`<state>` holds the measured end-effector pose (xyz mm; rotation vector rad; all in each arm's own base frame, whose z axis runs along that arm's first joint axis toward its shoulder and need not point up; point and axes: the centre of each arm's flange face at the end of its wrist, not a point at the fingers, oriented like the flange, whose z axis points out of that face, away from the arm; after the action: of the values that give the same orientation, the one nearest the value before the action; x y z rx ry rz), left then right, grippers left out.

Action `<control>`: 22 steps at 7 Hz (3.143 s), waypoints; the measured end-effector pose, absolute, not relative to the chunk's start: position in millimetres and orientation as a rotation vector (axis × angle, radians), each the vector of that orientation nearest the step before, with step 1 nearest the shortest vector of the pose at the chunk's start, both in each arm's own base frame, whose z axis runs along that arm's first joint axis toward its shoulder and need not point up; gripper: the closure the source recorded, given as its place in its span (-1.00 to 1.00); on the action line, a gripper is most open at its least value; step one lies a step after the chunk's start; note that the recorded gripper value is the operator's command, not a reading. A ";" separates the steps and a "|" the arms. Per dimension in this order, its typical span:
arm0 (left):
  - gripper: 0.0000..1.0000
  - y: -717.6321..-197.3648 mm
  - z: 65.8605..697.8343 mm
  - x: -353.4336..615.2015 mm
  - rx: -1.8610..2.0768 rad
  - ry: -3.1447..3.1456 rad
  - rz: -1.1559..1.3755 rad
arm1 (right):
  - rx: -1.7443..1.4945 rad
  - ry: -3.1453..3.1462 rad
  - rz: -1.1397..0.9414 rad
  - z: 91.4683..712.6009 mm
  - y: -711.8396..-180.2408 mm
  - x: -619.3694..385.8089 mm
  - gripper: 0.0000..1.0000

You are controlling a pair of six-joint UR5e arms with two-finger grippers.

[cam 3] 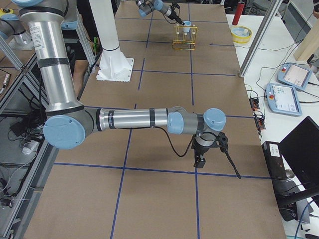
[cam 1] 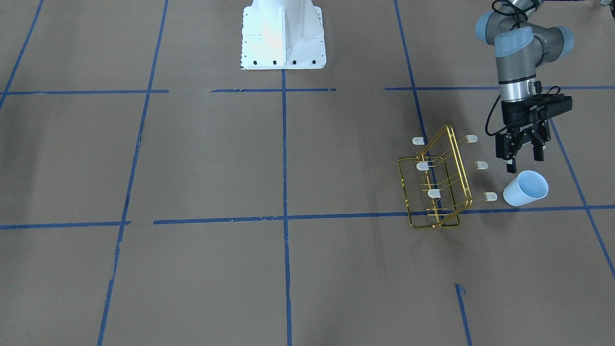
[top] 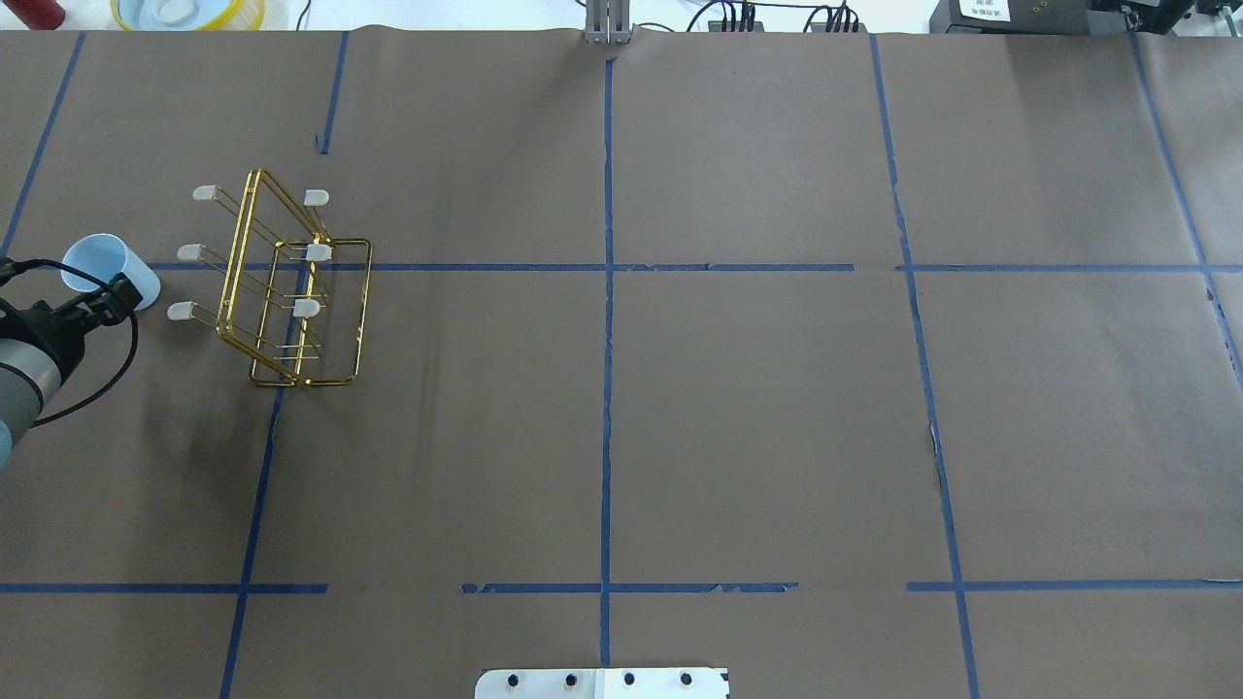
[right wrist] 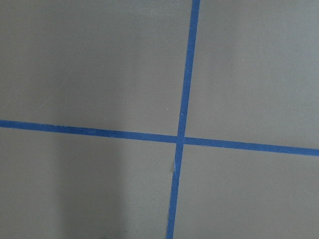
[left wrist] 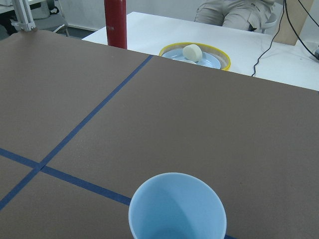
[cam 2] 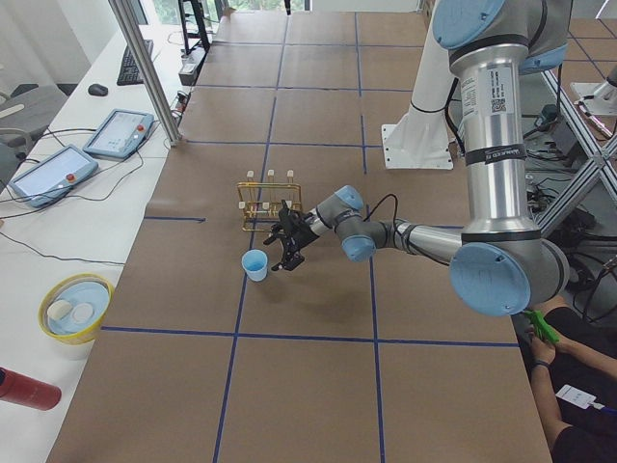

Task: Hang cup on cup holder
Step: 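Move the left gripper down onto the light-blue cup, then close the left gripper on the light-blue cup's rim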

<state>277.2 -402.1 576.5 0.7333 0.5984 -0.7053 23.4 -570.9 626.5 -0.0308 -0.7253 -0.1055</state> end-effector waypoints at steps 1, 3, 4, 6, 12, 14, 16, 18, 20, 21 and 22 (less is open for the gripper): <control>-1.00 -399.7 584.1 283.3 0.753 0.580 -0.705 | -0.031 -0.725 -0.105 626.5 -570.8 23.5 -1.00; -1.00 -402.8 593.0 289.1 0.812 0.538 -0.716 | -0.031 -0.725 -0.105 626.5 -570.8 23.6 -1.00; -1.00 -405.7 594.4 293.6 0.833 0.528 -0.720 | -0.031 -0.725 -0.105 626.5 -570.8 23.6 -1.00; -1.00 -411.1 594.9 308.5 0.845 0.527 -0.719 | -0.031 -0.725 -0.105 626.4 -570.9 23.6 -1.00; -1.00 -422.3 622.8 329.5 0.872 0.472 -0.733 | -0.030 -0.725 -0.106 626.4 -570.9 23.5 -1.00; -1.00 -421.5 624.6 331.1 0.879 0.470 -0.738 | -0.030 -0.725 -0.106 626.4 -570.9 23.2 -1.00; -1.00 -421.7 628.5 331.1 0.879 0.464 -0.739 | -0.030 -0.725 -0.106 626.4 -570.9 23.3 -1.00; -1.00 -422.9 628.6 332.0 0.880 0.465 -0.741 | -0.031 -0.725 -0.105 626.5 -570.9 23.4 -1.00; -1.00 -427.0 622.7 337.2 0.883 0.476 -0.746 | -0.031 -0.725 -0.105 626.5 -570.9 23.4 -1.00; -1.00 -429.5 622.5 339.7 0.883 0.476 -0.749 | -0.031 -0.725 -0.105 626.5 -570.8 23.5 -1.00; -1.00 -431.4 626.2 340.8 0.883 0.470 -0.749 | -0.031 -0.725 -0.105 626.5 -570.8 23.6 -1.00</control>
<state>340.8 -431.4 626.2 0.8829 0.4701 -0.7489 23.6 -570.8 626.5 -0.0308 -0.7253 -0.1051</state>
